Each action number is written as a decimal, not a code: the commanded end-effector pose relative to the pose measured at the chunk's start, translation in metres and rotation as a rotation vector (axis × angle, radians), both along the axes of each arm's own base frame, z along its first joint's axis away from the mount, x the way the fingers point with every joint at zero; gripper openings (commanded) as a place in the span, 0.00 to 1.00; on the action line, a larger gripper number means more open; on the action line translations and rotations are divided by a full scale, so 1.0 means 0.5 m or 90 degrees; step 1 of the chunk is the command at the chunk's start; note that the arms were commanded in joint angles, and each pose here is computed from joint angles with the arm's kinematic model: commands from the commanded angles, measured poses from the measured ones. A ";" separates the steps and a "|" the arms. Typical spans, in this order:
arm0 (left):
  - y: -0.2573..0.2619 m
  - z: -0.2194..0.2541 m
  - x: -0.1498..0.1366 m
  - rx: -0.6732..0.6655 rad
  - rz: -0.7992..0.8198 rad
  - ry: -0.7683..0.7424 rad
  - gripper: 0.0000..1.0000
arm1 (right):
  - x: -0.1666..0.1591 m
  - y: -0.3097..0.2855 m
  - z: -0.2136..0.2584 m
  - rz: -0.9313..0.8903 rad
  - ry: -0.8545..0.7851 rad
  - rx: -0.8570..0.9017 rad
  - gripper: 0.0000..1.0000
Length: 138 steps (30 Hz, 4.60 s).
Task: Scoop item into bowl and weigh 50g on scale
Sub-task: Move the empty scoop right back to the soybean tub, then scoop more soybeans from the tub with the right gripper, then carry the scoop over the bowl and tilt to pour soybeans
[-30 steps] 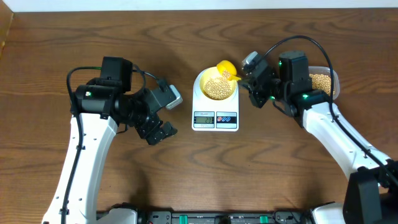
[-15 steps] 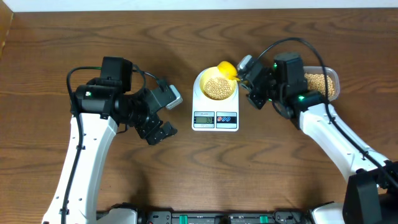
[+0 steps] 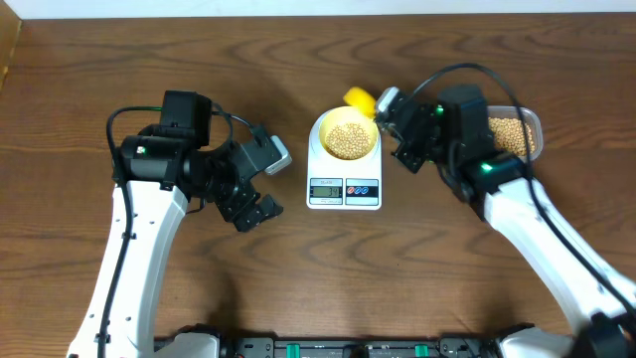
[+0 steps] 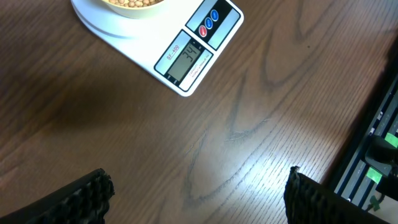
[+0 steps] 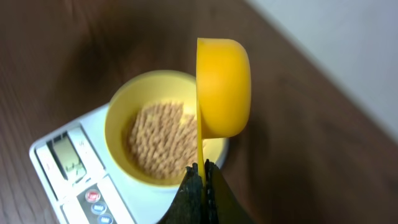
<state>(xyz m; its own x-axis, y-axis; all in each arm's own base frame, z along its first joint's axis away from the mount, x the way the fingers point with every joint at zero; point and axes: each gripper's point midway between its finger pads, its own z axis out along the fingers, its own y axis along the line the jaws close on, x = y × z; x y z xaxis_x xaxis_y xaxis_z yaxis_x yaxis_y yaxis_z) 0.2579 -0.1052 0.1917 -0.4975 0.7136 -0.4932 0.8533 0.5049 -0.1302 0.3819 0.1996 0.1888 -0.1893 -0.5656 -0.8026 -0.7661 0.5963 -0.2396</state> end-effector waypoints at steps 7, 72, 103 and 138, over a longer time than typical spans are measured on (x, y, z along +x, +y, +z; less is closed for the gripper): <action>0.001 -0.004 -0.003 0.005 -0.005 0.001 0.90 | -0.006 -0.253 0.119 -0.297 -0.035 -0.007 0.01; 0.001 -0.004 -0.003 0.005 -0.005 0.001 0.91 | -0.046 -0.409 -0.203 -0.493 0.411 0.065 0.01; 0.001 -0.004 -0.003 0.005 -0.005 0.001 0.91 | -0.062 -0.495 -0.127 -0.490 0.532 0.536 0.01; 0.001 -0.004 -0.003 0.005 -0.005 0.001 0.90 | -0.015 -0.098 -0.027 -0.166 0.585 0.527 0.01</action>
<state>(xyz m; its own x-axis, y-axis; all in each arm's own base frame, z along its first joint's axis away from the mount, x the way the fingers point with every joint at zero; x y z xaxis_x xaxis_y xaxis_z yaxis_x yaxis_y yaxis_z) 0.2580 -0.1052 0.1917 -0.4973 0.7136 -0.4934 0.8533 0.5049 -0.1299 0.3780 0.1317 0.1735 -0.8834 0.2107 -0.4185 -0.2789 0.4812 0.8310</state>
